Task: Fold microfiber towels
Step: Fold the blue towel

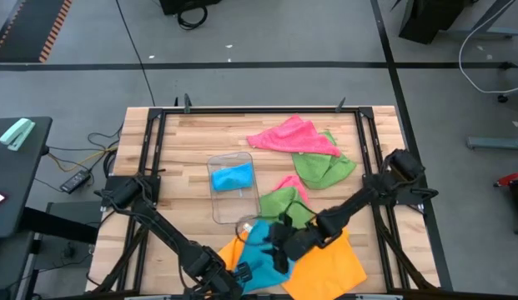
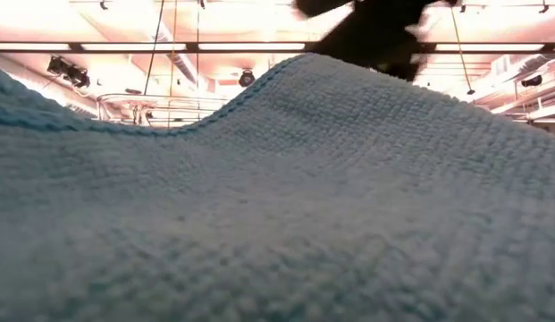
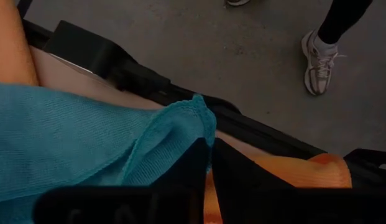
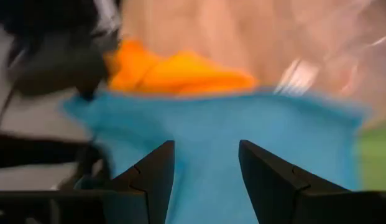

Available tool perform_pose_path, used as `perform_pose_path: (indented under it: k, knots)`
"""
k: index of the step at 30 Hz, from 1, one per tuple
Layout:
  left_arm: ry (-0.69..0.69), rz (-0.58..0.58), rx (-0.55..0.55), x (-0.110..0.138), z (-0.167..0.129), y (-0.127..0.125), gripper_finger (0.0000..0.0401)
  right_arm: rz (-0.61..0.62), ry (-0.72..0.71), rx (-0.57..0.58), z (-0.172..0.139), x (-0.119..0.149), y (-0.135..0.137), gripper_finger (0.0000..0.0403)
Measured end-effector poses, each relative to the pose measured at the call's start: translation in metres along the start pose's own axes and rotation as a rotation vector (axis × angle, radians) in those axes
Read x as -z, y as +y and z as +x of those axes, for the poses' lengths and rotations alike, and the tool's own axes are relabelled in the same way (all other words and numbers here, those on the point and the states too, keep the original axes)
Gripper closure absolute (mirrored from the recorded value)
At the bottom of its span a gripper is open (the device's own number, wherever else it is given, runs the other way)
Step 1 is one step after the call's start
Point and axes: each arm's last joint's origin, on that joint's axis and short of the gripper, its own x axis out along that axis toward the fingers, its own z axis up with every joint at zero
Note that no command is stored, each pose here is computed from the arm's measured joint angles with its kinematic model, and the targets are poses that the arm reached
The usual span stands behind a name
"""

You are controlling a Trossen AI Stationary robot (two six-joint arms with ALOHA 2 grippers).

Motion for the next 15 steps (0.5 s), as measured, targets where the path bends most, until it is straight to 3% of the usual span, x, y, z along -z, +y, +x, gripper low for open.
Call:
perform_pose_path:
  k: [7,15]
  knots:
    - [0.0,-0.007,0.0,0.0,0.0,0.0,0.0371,0.092,0.019,-0.085,0.007,0.022,0.019,0.0215]
    - [-0.001,-0.006,0.0,0.0,0.0,0.0,0.0373,0.103,0.039,-0.054,0.014,0.031,0.017,0.0195]
